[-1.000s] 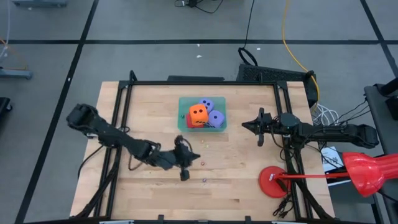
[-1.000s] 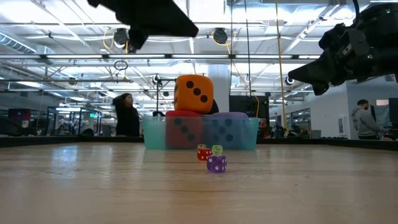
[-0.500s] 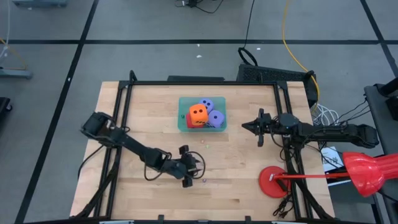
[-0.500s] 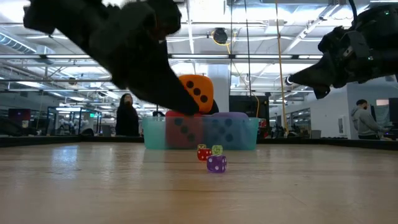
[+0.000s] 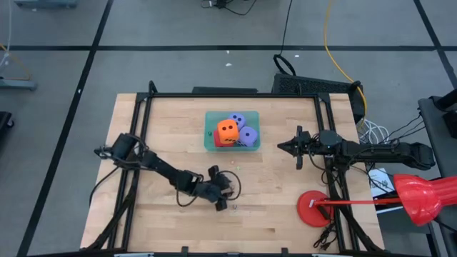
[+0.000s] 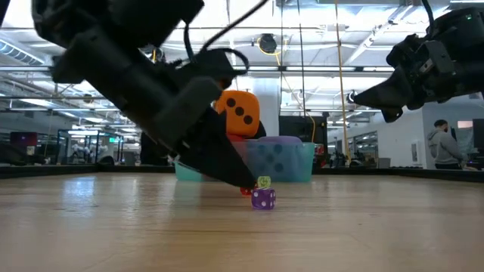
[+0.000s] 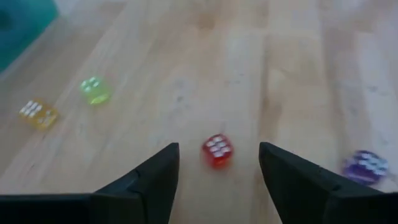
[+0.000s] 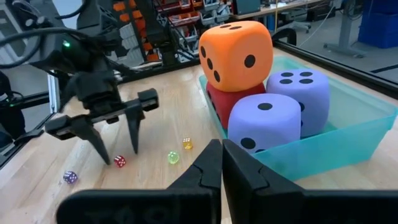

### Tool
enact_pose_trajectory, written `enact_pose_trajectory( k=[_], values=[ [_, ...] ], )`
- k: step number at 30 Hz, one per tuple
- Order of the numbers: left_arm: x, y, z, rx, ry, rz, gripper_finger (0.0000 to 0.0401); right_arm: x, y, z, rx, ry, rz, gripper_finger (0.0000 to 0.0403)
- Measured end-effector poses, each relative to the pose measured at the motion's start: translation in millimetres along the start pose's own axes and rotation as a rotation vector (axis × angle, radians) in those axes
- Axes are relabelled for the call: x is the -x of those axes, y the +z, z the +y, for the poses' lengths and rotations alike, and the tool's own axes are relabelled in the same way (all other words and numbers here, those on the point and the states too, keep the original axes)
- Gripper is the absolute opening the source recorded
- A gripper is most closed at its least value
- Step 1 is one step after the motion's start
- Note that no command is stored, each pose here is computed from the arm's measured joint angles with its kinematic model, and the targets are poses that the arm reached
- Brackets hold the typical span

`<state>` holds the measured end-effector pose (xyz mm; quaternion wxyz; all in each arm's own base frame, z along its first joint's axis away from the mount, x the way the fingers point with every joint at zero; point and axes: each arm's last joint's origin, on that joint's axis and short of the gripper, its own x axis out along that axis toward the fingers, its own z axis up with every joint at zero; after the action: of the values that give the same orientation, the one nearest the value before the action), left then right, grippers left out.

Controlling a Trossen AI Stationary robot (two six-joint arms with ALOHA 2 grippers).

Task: Pick & Place Dice
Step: Put the small red dice into the blue bin

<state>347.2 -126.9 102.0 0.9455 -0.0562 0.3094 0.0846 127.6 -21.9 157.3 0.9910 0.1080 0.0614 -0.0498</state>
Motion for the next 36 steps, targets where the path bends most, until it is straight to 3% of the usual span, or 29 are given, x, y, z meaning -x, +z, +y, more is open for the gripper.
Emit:
enact_pose_trajectory(
  k=[5, 27, 36],
  values=[
    [-4.2, 0.9, 9.5, 0.041, -0.009, 0.041, 0.0214, 0.0, 0.2, 0.0, 0.0, 0.0, -0.002, 0.0004],
    [-6.6, -0.2, 9.0, 0.057, -0.028, 0.041, 0.0141, 0.0, 0.3, 0.1, 0.0, 0.001, -0.003, 0.0004],
    [-6.9, 2.3, 7.1, 0.057, -0.087, 0.034, 0.0134, 0.0, 0.3, 0.0, 0.0, 0.0, -0.003, 0.0004]
  ],
)
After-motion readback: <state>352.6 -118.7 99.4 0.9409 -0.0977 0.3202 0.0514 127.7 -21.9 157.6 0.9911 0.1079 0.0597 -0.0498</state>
